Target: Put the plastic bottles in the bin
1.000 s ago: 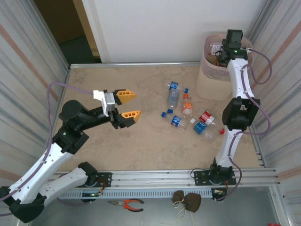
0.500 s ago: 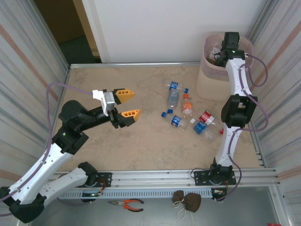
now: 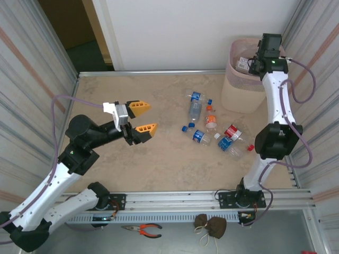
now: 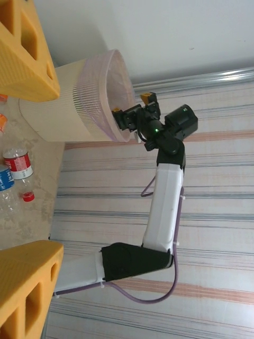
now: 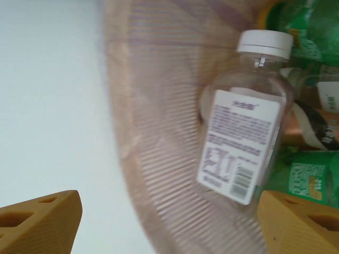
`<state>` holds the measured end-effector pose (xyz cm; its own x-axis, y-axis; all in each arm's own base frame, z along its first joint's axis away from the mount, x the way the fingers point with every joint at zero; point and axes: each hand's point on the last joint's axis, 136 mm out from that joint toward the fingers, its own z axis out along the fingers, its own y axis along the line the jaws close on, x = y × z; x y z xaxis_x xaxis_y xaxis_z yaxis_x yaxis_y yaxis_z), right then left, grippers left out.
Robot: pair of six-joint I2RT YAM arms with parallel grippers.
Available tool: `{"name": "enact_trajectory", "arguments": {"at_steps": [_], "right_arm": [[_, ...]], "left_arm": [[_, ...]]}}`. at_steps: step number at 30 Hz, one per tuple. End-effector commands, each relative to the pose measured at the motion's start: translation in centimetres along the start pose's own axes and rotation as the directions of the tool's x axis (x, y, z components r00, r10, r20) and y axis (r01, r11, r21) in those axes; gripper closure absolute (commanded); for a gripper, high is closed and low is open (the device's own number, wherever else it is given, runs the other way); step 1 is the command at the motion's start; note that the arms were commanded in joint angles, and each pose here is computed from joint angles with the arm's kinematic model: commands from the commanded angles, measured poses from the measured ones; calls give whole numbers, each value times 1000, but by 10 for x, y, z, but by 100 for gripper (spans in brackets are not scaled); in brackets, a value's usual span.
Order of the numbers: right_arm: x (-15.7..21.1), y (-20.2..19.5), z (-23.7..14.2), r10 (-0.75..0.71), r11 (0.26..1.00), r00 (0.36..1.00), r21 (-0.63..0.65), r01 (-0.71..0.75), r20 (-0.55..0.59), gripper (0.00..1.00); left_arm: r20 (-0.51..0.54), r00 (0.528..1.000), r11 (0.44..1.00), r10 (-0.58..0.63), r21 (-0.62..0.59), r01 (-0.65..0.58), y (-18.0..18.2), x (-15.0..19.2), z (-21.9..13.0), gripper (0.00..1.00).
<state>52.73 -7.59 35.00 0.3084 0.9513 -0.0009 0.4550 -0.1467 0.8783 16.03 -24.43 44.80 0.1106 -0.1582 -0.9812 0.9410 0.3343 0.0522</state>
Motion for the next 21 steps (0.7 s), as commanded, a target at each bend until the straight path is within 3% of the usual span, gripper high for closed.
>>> {"name": "enact_trajectory", "arguments": {"at_steps": [1, 5, 10, 17, 19, 21], "right_arm": [[7, 16, -6, -65, 995, 996, -84, 60, -55, 18], [19, 30, -18, -193, 969, 973, -183, 168, -127, 22], [26, 44, -57, -466, 858, 880, -292, 423, -96, 25], [53, 32, -130, -794, 551, 607, -429, 716, -7, 28], [59, 21, -148, -859, 455, 512, -436, 777, 16, 29], [70, 6, -164, -925, 324, 378, -436, 839, 39, 30]], "left_arm": [[45, 999, 1000, 6, -4, -6, -2, -10, -3, 30], [43, 999, 1000, -4, -9, 4, 0, -7, -2, 30], [34, 999, 1000, -16, -17, 17, 3, -3, 1, 30], [-19, 998, 994, -66, -84, 65, 24, 20, 15, 30], [-31, 995, 988, -100, -117, 96, 33, 27, 19, 30], [-41, 989, 979, -141, -152, 133, 41, 35, 22, 30]]}}
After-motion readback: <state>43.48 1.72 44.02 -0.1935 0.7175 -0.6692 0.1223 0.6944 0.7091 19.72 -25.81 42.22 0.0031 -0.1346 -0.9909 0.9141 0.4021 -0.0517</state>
